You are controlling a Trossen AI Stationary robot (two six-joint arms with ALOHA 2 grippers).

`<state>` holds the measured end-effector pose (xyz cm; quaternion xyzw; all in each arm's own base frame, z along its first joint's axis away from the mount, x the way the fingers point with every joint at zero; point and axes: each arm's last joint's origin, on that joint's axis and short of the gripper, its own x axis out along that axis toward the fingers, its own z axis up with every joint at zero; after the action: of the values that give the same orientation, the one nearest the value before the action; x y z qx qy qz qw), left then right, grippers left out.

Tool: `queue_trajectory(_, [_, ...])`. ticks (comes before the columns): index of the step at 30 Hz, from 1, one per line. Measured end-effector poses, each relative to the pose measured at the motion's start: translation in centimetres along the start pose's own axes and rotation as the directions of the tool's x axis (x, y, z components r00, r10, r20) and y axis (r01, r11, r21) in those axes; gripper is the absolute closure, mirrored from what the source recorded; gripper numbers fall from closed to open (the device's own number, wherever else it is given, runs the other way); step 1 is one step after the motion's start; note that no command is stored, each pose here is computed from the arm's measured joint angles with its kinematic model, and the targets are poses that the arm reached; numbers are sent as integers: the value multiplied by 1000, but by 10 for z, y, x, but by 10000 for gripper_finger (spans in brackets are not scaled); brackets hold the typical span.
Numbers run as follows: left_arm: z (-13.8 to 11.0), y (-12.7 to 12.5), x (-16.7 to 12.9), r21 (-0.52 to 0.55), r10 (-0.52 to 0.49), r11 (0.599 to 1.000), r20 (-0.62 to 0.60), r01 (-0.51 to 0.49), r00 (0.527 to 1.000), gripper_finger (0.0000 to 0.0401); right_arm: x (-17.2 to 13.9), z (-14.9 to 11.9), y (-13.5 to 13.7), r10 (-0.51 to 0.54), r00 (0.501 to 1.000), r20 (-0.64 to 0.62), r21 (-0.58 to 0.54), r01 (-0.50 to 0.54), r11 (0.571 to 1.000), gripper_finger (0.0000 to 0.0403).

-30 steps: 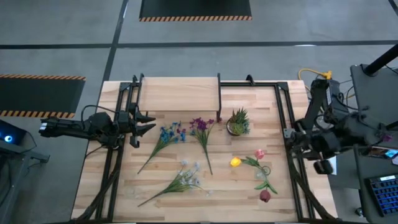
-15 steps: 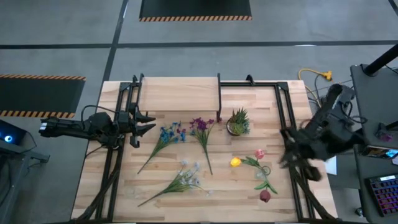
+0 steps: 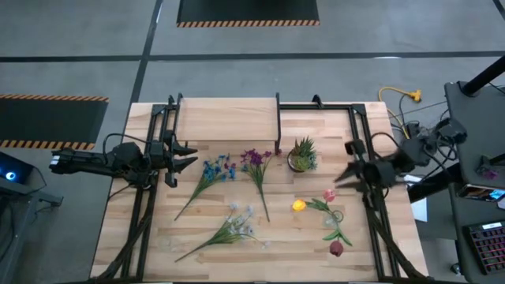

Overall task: Pick and place flowers into a vace then onto a shelf
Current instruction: Put the blue flowers into the left transparent vase

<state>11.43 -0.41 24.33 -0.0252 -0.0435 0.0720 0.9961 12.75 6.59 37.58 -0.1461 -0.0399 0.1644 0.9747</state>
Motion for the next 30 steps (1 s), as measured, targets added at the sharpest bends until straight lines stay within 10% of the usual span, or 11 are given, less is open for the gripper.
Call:
queue_trajectory(14, [-1,0,0,0,0,1000,-2,0,1000,304,-24,-41,-37,-186,978,-88,71,193,979,351])
queue_trajectory(30, [-8,0,0,5,1,1000,-22,-1,1000,304,-27,-143,-9,-220,975,15,236,211,949,351])
